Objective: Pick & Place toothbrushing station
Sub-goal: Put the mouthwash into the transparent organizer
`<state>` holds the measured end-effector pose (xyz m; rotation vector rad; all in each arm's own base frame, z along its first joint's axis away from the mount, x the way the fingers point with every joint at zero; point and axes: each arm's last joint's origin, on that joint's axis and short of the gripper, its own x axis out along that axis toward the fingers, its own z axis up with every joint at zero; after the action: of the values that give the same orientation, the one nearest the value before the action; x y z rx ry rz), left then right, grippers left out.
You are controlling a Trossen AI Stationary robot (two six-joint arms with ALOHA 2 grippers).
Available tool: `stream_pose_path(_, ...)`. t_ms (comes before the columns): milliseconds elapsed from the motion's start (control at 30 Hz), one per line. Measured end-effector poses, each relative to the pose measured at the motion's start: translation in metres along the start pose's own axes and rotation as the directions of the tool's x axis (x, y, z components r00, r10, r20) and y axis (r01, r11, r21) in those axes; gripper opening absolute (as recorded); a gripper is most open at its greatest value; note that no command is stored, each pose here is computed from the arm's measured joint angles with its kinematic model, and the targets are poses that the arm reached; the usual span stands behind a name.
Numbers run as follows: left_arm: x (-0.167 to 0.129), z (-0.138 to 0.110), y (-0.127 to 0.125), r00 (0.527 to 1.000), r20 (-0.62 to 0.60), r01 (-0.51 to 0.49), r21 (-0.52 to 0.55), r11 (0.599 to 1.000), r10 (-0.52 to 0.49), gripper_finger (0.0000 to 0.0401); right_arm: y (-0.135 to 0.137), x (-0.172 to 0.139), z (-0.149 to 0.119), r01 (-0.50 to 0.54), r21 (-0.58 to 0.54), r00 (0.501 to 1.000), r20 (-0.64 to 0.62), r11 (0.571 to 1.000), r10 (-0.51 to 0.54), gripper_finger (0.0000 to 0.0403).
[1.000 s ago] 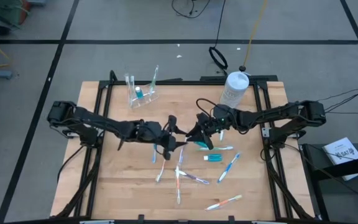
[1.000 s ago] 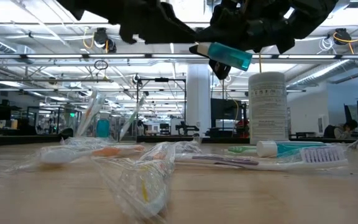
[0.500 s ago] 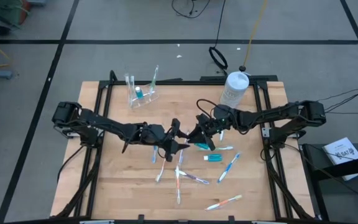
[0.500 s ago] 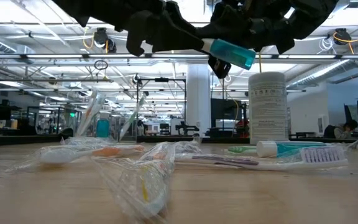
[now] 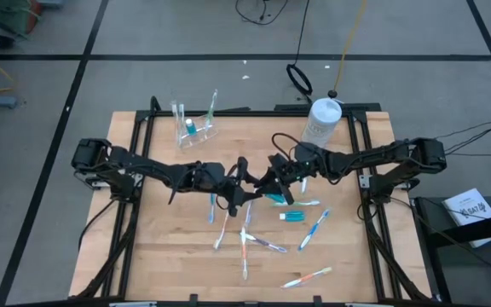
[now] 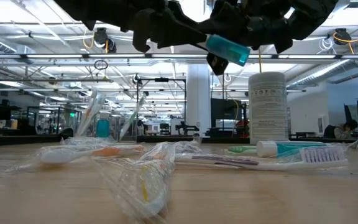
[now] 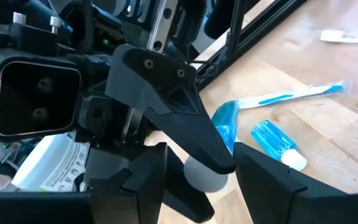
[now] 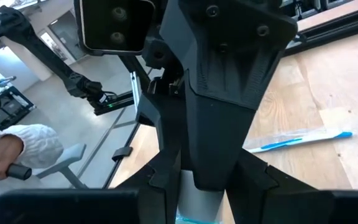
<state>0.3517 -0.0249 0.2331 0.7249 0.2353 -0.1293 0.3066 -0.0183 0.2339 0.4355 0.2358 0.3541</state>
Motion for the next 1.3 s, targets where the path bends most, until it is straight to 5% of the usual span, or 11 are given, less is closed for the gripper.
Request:
stream_pose_path(467,0.001,-0.002,0.004,1.0,0.01,-0.02,0.039,0.999,0.019,0.0189,0.0,0.0,-0.001,0.013,-0.012,1.0,-0.009,1.0,-0.013,0.0091)
stream_pose_path(800,-0.029,0.034,0.0,0.993,-0.016,-0.117,0.043,0.992,0.117,0.0189,-0.008,-0.005,0.001,0.032,-0.066,0.999,-0.019,0.997,-0.033,0.0091)
stream_pose_path(900,-0.04,0.048,0.001,0.982,-0.026,-0.187,-0.052,0.981,0.185,0.0189,-0.009,-0.005,0.0,0.035,-0.07,0.999,-0.028,0.997,-0.037,0.0091)
stream_pose_path(967,-0.046,0.053,0.001,0.973,-0.046,-0.233,-0.205,0.951,0.228,0.0189,-0.008,-0.005,0.001,0.031,-0.079,0.999,-0.019,0.996,-0.033,0.0091)
stream_pose_path(1133,-0.05,0.052,-0.006,0.979,-0.093,-0.2,-0.588,0.784,0.18,0.0189,-0.006,-0.004,0.003,0.02,-0.109,1.0,0.01,0.994,-0.019,0.0091)
stream_pose_path(1233,-0.046,0.042,-0.015,0.981,-0.165,-0.183,-0.637,0.749,0.1,0.0189,-0.001,-0.002,0.003,-0.028,-0.125,1.0,0.008,0.992,0.03,0.0091)
stream_pose_path(1300,-0.045,0.036,-0.019,0.975,-0.215,-0.185,-0.615,0.766,0.063,0.0189,0.006,0.0,0.005,-0.101,-0.135,0.994,0.017,0.986,0.104,0.0091)
